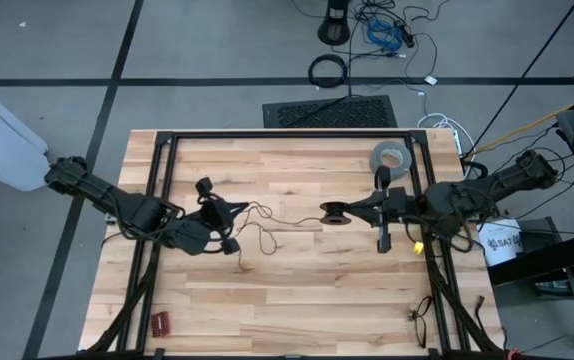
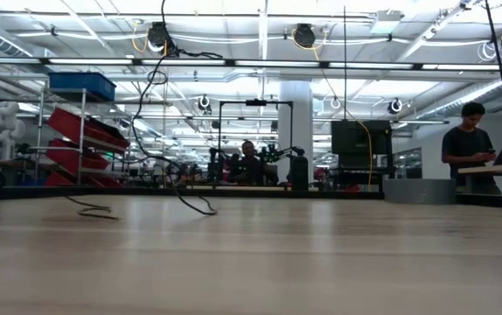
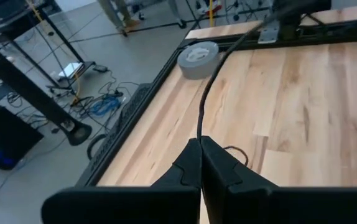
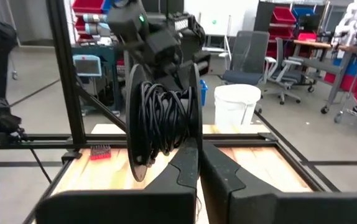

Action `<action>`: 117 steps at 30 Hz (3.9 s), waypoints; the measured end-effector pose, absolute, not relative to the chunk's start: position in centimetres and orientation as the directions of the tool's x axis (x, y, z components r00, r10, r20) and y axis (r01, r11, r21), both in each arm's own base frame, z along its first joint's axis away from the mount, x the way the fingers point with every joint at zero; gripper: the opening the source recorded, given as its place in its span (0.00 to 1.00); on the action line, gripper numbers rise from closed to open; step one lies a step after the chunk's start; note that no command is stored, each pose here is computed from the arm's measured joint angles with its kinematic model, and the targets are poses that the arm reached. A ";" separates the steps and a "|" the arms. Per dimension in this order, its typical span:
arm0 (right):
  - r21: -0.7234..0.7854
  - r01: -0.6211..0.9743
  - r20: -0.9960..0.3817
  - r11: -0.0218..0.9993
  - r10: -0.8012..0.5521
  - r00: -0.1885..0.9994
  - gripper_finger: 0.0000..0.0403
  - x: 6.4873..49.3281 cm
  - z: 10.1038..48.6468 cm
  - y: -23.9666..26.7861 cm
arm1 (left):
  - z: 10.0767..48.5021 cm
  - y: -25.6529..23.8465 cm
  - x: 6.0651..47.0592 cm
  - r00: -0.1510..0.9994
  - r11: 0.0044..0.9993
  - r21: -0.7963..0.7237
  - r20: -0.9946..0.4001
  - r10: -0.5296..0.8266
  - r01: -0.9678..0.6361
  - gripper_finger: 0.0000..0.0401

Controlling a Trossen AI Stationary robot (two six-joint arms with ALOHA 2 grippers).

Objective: Coil cords
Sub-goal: Coil the black wire onto the spool

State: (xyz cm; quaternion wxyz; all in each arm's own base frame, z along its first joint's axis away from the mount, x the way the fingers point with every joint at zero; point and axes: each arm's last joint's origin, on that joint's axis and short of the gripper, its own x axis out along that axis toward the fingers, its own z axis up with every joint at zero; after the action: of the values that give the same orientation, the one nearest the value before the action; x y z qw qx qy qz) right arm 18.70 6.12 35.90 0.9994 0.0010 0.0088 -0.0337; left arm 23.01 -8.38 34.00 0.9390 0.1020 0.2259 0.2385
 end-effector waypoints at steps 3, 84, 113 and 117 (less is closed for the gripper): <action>-0.004 0.081 -0.039 0.997 -0.081 0.996 0.00 19.3 35.5 6.1 | 34.3 -8.9 22.9 0.799 0.866 0.285 -0.345 0.492 -0.410 0.00; -0.107 0.470 -0.075 0.876 -0.479 0.875 0.00 28.5 29.5 5.3 | 31.5 -15.8 38.3 0.980 0.997 0.057 -0.198 -0.032 0.044 0.00; -0.201 0.490 0.098 0.848 -0.480 0.872 0.00 25.0 34.5 3.3 | 32.9 -19.7 34.0 0.962 0.979 0.122 -0.203 0.184 -0.161 0.42; -0.203 0.459 0.123 0.865 -0.443 0.888 0.00 24.5 35.1 3.0 | 34.4 -20.7 32.1 0.968 0.974 0.154 -0.161 0.194 -0.169 0.42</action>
State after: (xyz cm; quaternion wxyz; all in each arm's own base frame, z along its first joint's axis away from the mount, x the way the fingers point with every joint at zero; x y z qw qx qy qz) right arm 24.51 2.99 35.07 0.9649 -0.1142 -0.0362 -0.2338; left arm 32.13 -20.66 34.44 0.9894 0.0695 0.0880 0.0917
